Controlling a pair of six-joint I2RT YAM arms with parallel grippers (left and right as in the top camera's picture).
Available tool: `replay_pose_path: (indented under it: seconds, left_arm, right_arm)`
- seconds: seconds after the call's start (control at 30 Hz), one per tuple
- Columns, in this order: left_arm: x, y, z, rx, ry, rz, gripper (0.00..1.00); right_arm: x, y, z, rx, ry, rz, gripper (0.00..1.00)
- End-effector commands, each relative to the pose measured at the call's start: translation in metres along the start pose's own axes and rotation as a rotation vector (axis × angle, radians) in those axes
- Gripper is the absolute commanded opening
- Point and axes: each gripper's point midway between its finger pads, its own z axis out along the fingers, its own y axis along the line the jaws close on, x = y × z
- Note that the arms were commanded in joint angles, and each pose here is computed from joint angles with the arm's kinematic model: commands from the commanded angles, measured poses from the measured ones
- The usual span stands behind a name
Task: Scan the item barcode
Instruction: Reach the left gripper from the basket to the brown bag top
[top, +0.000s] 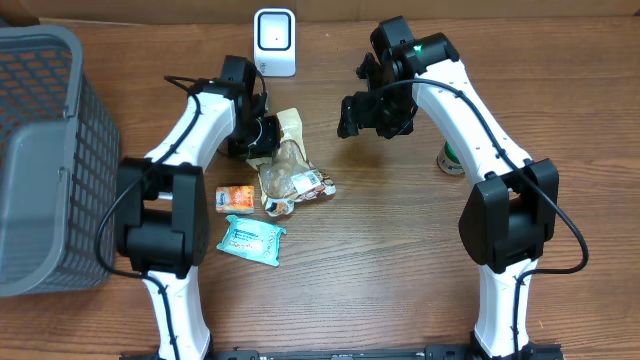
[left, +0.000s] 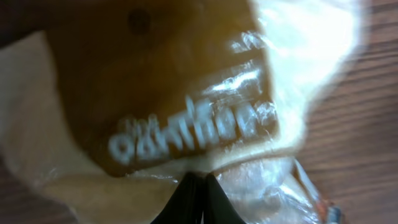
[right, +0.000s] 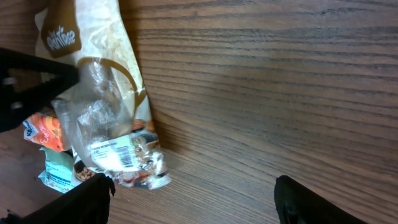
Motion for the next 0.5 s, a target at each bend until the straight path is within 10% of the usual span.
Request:
replay_pose_path:
  seconds: [0.0,0.47]
  left_arm:
    - [0.005,0.007,0.023,-0.033,0.048,-0.019,0.04]
    - [0.016,0.008,0.039,-0.014,0.11,-0.034,0.04]
  right_arm:
    - [0.001,0.0,0.004,0.007,0.007,0.0,0.82]
    - [0.003,0.008,0.004,-0.035,0.018,0.0,0.82]
